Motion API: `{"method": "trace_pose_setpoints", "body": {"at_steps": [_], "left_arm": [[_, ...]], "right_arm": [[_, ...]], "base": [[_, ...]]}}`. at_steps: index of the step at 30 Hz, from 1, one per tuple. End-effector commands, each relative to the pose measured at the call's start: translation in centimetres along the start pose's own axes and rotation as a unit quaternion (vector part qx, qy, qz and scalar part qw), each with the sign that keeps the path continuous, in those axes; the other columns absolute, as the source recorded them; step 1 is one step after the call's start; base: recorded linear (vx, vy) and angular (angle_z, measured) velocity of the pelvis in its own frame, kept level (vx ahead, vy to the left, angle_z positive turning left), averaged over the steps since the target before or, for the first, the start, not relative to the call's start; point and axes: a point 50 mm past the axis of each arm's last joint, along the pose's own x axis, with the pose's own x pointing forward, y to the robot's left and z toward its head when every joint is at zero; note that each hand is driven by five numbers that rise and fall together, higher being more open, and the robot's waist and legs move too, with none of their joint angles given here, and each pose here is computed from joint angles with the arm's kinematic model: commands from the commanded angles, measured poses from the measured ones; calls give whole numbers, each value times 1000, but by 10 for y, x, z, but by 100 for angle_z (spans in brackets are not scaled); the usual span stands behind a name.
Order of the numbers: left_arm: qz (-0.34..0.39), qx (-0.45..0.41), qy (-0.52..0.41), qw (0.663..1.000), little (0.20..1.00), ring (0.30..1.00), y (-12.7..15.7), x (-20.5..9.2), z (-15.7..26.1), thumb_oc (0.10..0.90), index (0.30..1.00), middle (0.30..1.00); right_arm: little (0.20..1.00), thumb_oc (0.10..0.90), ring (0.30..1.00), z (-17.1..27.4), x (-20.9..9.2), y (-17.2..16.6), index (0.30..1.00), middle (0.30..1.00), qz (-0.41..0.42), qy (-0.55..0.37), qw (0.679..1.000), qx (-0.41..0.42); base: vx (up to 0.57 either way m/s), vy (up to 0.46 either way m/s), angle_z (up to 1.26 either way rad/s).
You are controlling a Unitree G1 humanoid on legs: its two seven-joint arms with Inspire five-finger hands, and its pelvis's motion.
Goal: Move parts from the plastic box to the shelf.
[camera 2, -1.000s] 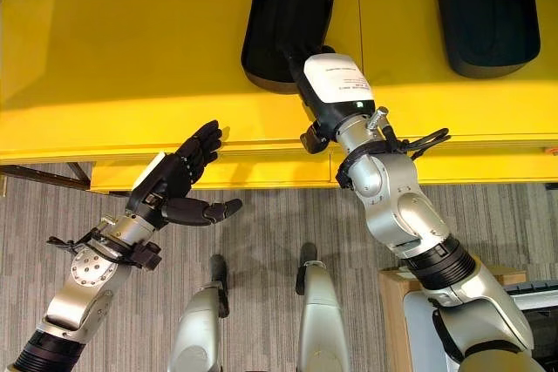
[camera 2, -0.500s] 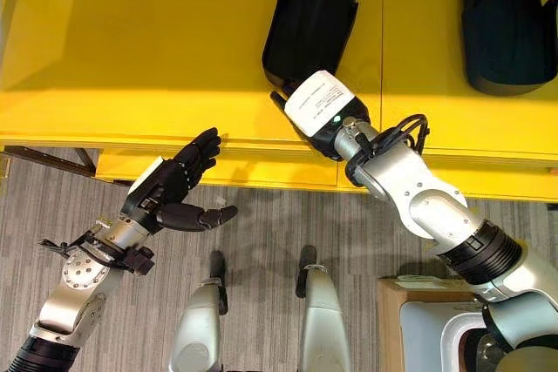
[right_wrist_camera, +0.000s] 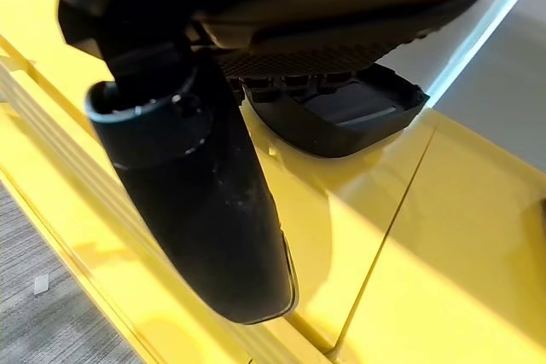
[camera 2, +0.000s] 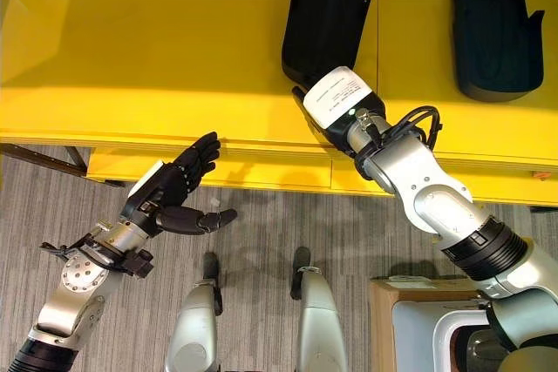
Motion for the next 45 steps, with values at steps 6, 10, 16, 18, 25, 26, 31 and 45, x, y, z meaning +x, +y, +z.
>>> {"method": "trace_pose_setpoints", "body": {"at_steps": [6, 10, 16, 18, 25, 26, 31, 45], "left_arm": [[-9, 36, -89, 995, 1000, 1000, 0, -7, 33, 900, 1000, 1000], [-9, 35, -88, 995, 1000, 1000, 0, -8, 32, 900, 1000, 1000], [-10, 34, -88, 996, 1000, 1000, 0, -11, 32, 900, 1000, 1000], [-9, 35, -87, 996, 1000, 1000, 0, -11, 32, 900, 1000, 1000], [-8, 36, -86, 996, 1000, 1000, 1, -12, 32, 900, 1000, 1000], [-8, 35, -86, 996, 1000, 1000, 2, -12, 32, 900, 1000, 1000], [-10, 37, -83, 996, 1000, 1000, 0, -12, 31, 900, 1000, 1000], [-6, 38, -83, 996, 1000, 1000, 2, -15, 31, 900, 1000, 1000]], "right_arm": [[1000, 900, 1000, -19, -1, -40, 1000, 1000, -71, 9, 997, -15], [1000, 900, 1000, -5, -9, -45, 1000, 1000, -83, -32, 996, -18], [1000, 900, 1000, 8, -16, -47, 1000, 1000, -88, -64, 994, -17], [1000, 900, 1000, 12, -15, -47, 1000, 1000, -88, -69, 994, -18], [1000, 900, 1000, 14, -17, -45, 1000, 1000, -80, -77, 994, -25], [1000, 900, 1000, 14, -18, -45, 1000, 1000, -76, -77, 994, -25], [1000, 900, 1000, 11, -17, -41, 1000, 1000, -66, -63, 995, -27], [1000, 900, 1000, 11, -18, -32, 1000, 1000, -34, -64, 997, -26]], "base": [[0, 0, 0], [0, 0, 0], [0, 0, 0], [0, 0, 0], [0, 0, 0], [0, 0, 0], [0, 0, 0], [0, 0, 0]]}}
